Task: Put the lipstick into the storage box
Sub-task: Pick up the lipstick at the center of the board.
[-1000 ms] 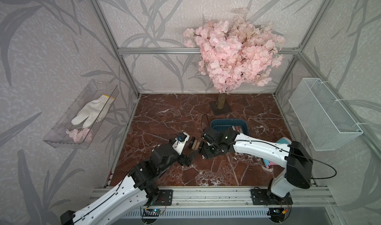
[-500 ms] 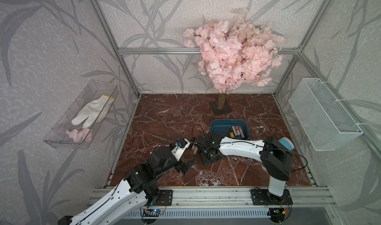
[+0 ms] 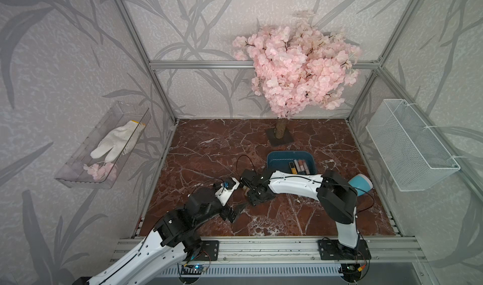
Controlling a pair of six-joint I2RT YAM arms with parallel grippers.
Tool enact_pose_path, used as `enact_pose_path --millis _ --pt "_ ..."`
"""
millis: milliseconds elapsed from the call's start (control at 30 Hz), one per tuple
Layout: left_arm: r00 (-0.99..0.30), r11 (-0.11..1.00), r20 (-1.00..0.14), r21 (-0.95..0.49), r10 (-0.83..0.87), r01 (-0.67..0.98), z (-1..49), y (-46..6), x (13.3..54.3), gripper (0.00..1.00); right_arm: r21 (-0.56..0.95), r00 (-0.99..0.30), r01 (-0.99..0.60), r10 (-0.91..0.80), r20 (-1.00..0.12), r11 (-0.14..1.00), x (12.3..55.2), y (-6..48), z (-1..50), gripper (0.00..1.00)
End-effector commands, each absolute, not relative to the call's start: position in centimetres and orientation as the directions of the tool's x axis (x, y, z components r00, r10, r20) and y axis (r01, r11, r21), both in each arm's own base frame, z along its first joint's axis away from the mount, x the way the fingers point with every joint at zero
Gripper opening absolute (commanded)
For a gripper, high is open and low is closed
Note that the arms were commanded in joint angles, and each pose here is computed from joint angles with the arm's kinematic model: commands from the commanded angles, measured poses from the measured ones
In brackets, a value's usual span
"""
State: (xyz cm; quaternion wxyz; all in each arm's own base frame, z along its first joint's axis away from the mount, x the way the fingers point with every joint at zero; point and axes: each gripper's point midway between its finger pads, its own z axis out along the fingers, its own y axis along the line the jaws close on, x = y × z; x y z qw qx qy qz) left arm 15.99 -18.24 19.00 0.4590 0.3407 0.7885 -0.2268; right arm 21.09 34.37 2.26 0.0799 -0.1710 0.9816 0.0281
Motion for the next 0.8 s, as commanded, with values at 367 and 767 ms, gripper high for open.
enact_pose_path --millis 367,767 --pt "-0.308 0.671 -0.891 -0.005 0.334 0.742 20.2 -18.4 16.7 1.00 -0.076 -0.956 -0.229 -0.239 -0.168 0.970 24.6 30.4 1.6 0.72" --pt "-0.309 0.660 -0.894 -0.019 0.326 0.751 20.3 -19.7 17.4 1.00 -0.080 -0.967 -0.190 -0.201 -0.157 0.978 24.8 27.5 1.3 0.69"
